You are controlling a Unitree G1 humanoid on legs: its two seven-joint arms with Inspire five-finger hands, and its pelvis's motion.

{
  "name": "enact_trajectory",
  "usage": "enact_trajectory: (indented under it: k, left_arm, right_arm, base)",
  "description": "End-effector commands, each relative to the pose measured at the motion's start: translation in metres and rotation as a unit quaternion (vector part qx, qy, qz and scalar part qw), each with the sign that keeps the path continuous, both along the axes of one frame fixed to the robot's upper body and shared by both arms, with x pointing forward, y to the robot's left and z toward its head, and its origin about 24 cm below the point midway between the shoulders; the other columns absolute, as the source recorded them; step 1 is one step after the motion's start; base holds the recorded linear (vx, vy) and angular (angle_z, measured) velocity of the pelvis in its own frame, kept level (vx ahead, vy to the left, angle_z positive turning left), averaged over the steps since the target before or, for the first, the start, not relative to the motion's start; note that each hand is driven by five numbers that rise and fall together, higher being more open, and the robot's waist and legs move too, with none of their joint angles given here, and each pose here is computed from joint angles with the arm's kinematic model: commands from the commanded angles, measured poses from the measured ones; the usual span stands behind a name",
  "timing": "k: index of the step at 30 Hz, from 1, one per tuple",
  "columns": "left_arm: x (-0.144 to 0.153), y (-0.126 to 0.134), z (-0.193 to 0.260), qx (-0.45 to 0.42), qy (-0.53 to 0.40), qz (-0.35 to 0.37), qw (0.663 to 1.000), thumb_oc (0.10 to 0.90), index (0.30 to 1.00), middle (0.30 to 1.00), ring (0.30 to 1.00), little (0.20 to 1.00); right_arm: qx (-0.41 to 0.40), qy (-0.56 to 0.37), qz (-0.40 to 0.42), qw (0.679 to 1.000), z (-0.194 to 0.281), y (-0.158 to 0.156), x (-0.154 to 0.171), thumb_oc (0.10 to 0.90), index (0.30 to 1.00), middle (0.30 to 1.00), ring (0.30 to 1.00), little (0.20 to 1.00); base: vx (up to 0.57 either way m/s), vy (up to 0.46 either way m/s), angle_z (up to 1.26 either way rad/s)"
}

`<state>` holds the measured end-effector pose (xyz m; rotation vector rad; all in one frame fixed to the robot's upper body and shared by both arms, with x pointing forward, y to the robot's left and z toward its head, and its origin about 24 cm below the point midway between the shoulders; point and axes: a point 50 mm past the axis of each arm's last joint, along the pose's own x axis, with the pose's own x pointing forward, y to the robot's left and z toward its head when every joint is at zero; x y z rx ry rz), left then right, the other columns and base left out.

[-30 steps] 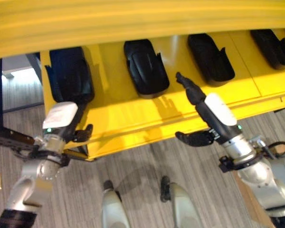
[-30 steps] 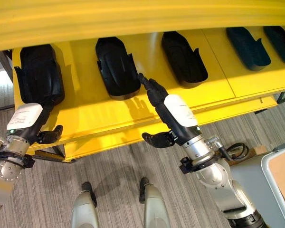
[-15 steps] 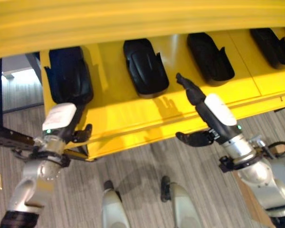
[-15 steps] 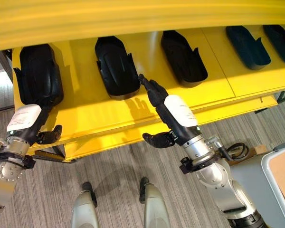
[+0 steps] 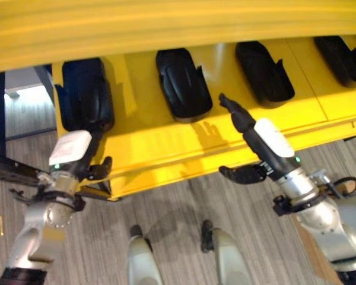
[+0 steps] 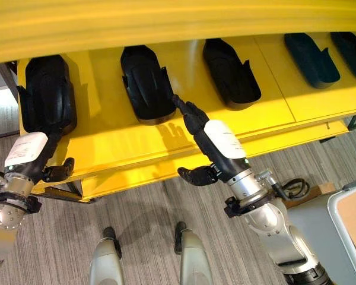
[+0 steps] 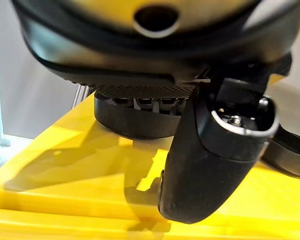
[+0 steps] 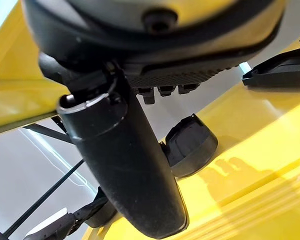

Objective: Move parts from the plastic box to the shelf.

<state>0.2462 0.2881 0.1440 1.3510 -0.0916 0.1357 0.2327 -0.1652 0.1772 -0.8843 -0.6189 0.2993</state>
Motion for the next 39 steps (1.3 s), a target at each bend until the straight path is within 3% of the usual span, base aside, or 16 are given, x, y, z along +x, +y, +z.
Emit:
enact_trajectory:
  k: [1,39]
  left_arm:
    - [-0.005,0.000,0.023,0.001,-0.049,-0.006,0.999,0.900,1.000,1.000,1.000,1.000]
    - [-0.004,-0.023,0.018,-0.017,-0.038,-0.063,0.997,0.900,1.000,1.000,1.000,1.000]
  right_arm:
    - [0.034,-0.126,0.018,0.991,0.045,0.003,-0.011,0.900,1.000,1.000,1.000,1.000]
    - [0.032,-0.122,0.010,0.992,0.043,0.000,-0.013,0.900,1.000,1.000,1.000,1.000]
  base:
    - [0.00,0.000,0.00]
    - [0.00,0.000,0.00]
